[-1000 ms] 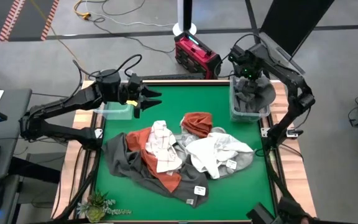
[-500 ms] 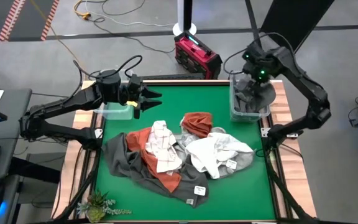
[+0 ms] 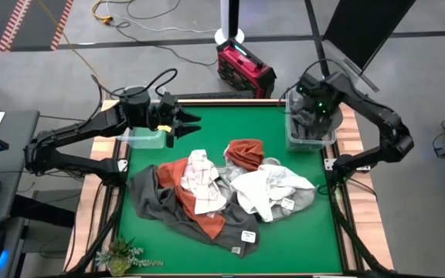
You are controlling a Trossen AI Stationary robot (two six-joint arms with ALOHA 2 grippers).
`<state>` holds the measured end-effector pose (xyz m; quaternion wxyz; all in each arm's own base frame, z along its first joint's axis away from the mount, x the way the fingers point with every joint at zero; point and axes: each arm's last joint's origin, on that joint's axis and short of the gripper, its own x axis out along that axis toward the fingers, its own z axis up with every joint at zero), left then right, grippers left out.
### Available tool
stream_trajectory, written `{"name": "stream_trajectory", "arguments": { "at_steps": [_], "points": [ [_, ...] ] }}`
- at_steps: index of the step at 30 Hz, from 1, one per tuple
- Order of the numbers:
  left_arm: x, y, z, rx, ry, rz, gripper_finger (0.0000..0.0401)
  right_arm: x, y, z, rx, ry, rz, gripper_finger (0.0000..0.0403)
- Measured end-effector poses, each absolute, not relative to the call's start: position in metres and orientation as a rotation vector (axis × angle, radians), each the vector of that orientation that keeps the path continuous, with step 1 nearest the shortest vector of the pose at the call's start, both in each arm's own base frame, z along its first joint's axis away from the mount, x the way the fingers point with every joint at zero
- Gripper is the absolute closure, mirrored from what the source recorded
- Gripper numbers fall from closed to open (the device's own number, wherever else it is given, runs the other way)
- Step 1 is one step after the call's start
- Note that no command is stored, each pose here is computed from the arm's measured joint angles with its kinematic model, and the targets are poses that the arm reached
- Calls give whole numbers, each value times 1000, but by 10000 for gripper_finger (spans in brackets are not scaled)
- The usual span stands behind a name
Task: Sort towels by color in basket
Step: Put the gray towel into the right transparent bin
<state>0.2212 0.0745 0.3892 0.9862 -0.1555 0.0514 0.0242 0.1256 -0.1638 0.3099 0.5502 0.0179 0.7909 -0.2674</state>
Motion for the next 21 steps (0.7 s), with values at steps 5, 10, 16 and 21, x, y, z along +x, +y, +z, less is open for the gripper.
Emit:
{"name": "stream_trajectory", "arguments": {
  "at_steps": [5,10,16,21],
  "points": [
    [221,74,388,-311,118,49,221,126,-160,291,-69,1983,-650,177],
    [221,74,388,-311,118,49,221,128,-163,279,-124,1986,-672,261],
    [221,74,386,-323,134,52,221,136,-161,278,-158,1965,-656,387],
    [221,74,386,-324,138,52,221,142,-154,280,-148,1932,-587,385]
  ]
}}
